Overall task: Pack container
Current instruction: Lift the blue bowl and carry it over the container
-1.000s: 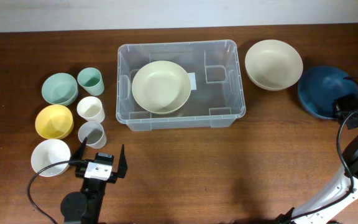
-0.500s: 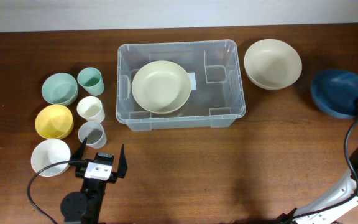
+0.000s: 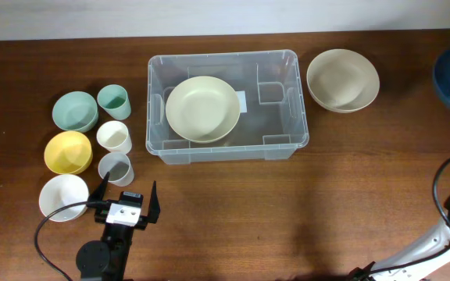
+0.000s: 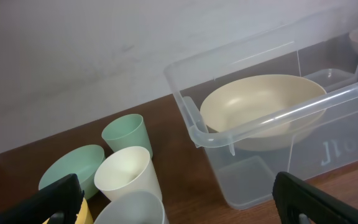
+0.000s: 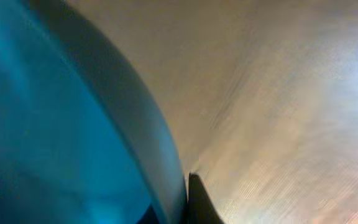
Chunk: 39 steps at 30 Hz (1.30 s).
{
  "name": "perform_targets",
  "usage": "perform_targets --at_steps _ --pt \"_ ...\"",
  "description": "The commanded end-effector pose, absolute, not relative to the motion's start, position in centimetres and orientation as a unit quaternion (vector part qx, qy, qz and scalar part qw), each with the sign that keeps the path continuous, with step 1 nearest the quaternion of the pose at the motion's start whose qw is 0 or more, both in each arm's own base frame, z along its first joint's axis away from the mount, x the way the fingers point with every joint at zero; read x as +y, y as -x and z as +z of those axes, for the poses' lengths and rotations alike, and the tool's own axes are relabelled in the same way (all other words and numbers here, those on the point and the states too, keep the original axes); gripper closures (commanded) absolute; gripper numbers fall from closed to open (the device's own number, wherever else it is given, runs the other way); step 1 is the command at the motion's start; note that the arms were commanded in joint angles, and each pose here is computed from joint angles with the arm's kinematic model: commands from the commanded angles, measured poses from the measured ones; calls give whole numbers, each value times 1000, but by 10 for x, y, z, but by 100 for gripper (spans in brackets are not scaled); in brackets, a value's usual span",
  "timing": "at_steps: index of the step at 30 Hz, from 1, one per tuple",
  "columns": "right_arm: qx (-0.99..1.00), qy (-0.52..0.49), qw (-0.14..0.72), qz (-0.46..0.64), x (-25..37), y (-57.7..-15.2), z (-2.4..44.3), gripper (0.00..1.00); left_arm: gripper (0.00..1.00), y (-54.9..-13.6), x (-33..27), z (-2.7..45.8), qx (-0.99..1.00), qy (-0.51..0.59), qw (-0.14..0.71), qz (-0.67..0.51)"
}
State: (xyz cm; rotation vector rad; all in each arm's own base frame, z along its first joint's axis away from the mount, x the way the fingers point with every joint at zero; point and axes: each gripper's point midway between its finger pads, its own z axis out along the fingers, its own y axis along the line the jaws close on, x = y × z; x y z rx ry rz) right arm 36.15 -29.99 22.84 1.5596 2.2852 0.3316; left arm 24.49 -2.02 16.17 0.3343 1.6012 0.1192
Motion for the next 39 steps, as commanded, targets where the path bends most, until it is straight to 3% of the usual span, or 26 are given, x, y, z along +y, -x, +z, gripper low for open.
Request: perform_targets --at_steps 1,10,18,22,28,39 --pt "845 -453 217 183 -237 -401 269 96 0 -245 -21 160 713 -153 682 54" --pt "921 -264 187 219 -63 -462 274 96 0 -245 -21 160 713 -153 682 54" --pt "949 -116 191 224 85 -479 275 96 0 -245 -21 160 713 -153 682 54" --pt "963 -98 188 168 130 -480 253 97 0 -245 -21 160 713 -153 682 54" --pt "972 -62 150 172 199 -474 214 96 0 -245 -21 160 713 -153 682 54" --pt "981 -51 66 175 235 -475 133 96 0 -245 -21 160 713 -153 682 54"
